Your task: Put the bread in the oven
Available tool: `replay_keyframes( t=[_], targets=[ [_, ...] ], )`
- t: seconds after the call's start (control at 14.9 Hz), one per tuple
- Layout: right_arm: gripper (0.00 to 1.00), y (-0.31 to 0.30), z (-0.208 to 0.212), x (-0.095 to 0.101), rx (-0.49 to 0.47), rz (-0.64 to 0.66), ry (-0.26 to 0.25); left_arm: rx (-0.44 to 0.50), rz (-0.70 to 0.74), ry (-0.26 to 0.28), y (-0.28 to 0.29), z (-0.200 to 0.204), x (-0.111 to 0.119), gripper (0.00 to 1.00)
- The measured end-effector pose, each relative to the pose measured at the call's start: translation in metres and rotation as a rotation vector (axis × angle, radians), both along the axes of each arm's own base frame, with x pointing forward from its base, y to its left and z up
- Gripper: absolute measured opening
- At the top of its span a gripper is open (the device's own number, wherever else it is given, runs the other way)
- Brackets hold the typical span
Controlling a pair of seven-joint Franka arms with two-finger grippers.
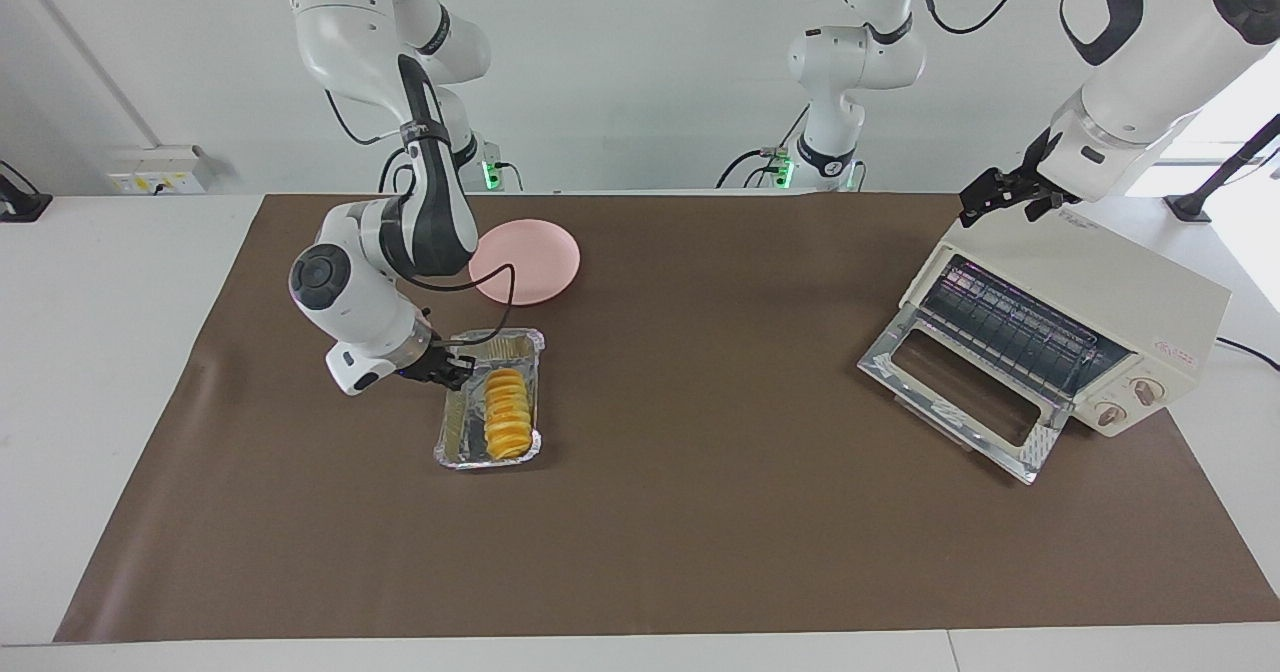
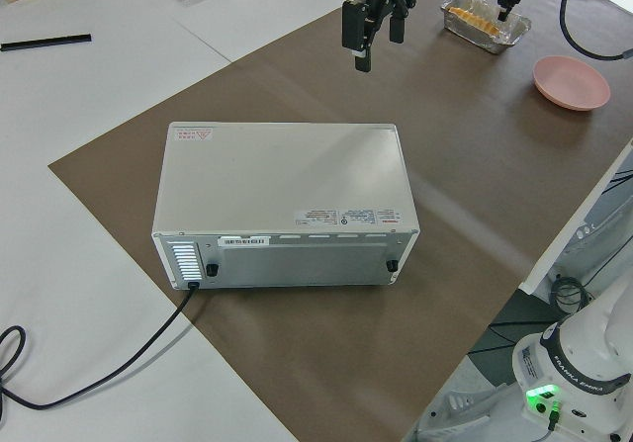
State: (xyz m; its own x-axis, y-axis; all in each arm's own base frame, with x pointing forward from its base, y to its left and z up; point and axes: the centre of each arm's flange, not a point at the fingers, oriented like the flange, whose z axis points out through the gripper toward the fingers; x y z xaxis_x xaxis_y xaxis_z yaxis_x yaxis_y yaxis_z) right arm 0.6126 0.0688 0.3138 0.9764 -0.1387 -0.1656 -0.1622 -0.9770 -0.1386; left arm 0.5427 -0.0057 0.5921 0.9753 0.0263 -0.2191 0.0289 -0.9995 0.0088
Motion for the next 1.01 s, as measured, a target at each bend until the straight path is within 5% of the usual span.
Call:
replay_keyframes(
  t=[0.2, 0.54, 0.74, 1.01],
  targets=[
    [0.02, 0.006, 0.011, 0.006, 0.021, 0.000, -0.028, 0.000, 0.000, 0.000, 0.000, 0.000, 0.000, 1.00],
    [0.02, 0.107, 0.100, 0.032, 0.079, 0.055, -0.143, 0.000, 0.000, 0.000, 0.000, 0.000, 0.000, 1.00],
    [0.02, 0.218, 0.110, 0.010, 0.093, 0.057, -0.156, 0.000, 0.000, 0.000, 0.000, 0.000, 0.000, 1.00],
    [0.02, 0.317, 0.070, -0.014, 0.114, 0.049, -0.199, 0.000, 0.000, 0.000, 0.000, 0.000, 0.000, 1.00]
  ],
)
